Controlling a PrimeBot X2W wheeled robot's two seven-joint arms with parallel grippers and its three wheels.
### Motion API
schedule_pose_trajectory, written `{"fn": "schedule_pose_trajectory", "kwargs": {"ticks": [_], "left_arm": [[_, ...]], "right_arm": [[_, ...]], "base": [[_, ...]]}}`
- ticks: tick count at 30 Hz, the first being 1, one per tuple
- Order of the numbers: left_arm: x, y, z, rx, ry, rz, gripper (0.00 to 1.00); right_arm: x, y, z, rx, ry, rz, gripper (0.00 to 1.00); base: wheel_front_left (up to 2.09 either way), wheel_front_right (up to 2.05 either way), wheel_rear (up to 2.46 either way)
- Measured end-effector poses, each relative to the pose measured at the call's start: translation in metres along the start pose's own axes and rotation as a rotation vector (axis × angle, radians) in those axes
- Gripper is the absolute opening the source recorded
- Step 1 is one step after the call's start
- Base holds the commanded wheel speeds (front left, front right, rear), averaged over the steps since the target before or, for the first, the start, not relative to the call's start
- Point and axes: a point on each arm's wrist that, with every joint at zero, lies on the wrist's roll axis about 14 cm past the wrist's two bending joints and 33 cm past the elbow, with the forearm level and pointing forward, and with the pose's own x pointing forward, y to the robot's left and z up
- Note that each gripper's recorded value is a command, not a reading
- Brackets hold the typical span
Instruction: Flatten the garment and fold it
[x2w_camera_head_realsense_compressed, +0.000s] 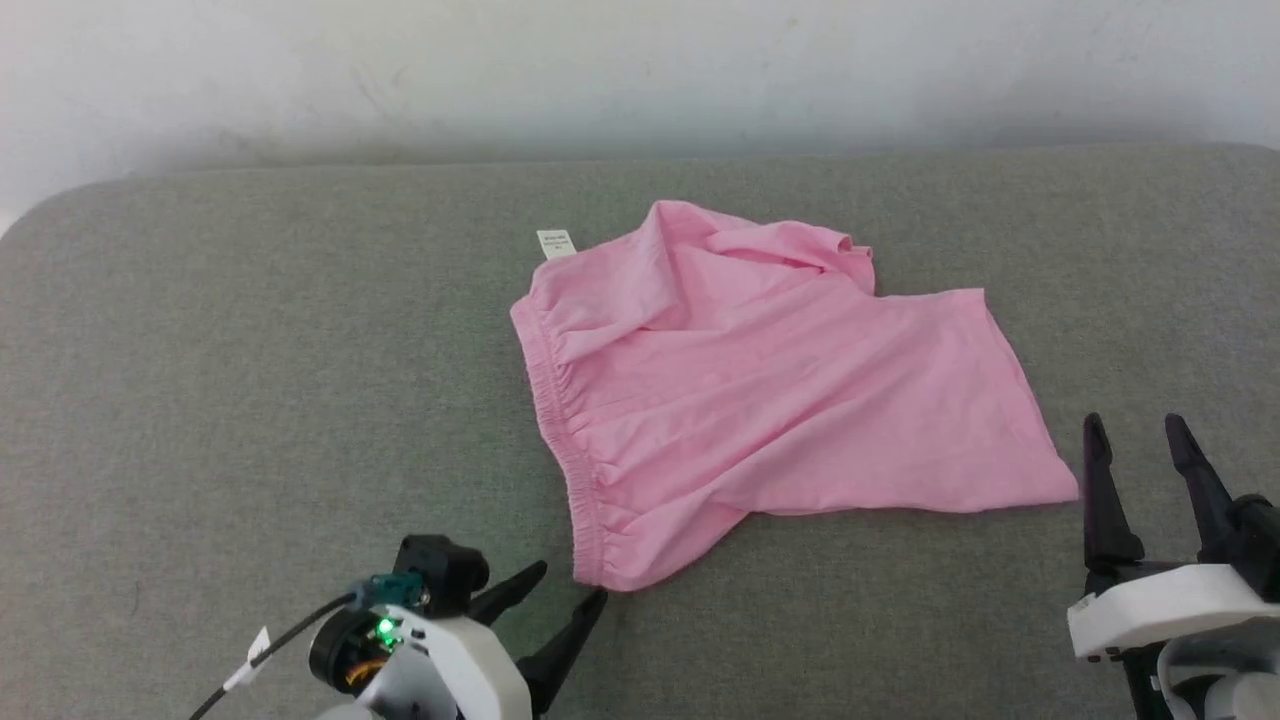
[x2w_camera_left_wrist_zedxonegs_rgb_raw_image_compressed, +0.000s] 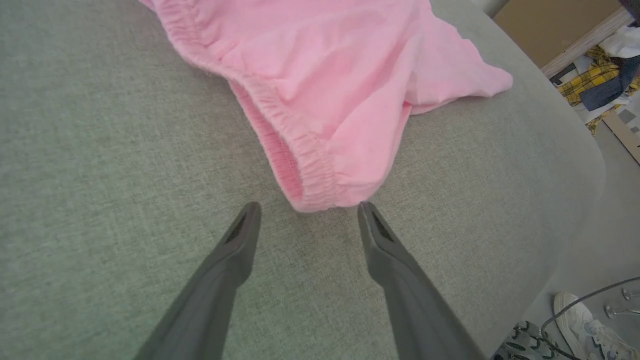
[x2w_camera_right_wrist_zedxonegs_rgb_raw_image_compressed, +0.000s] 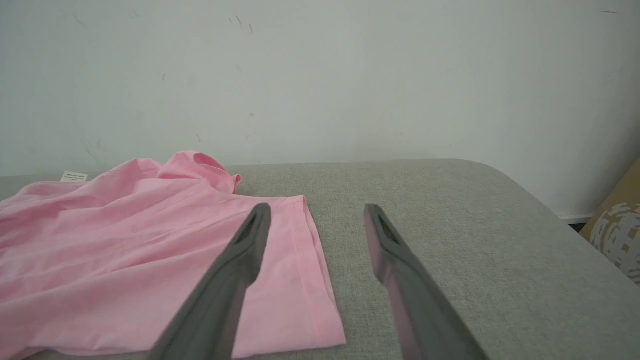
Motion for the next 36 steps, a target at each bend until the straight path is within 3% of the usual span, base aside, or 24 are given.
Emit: {"fn": "schedule_pose_trajectory", "kwargs": {"ticks": [12,13,14,21,27,36], "left_arm": [[0.024,0.002,-0.005,0.023,0.068,-0.026,1.0],[0.025,0.003,-0.012,0.015,0.093,-0.025,0.41],[0.025,0.003,-0.012,0.015,0.093,-0.025,0.0],[0.026,0.011,-0.001,0.002,0.023,0.017,0.0],[0.014,0.014,0.018,0.011,-0.085,0.048,0.0],[0.002,0.01,0.032,0.044,-0.155,0.056,0.0]], "right_arm": [[-0.002,-0.012,-0.015,-0.005,0.05,-0.036,1.0],[-0.002,-0.013,-0.017,-0.005,0.056,-0.039,1.0],[-0.002,-0.013,-0.017,-0.005,0.056,-0.039,1.0],[0.002,-0.003,-0.027,-0.023,0.11,-0.007,1.0],[-0.002,0.007,-0.067,-0.073,0.382,0.05,1.0],[-0.007,-0.006,-0.102,-0.09,0.66,0.012,1.0]], "base": [[0.0,0.0,0.0],[0.0,0.0,0.0],[0.0,0.0,0.0],[0.0,0.0,0.0],[0.0,0.0,0.0],[0.0,0.0,0.0]]}}
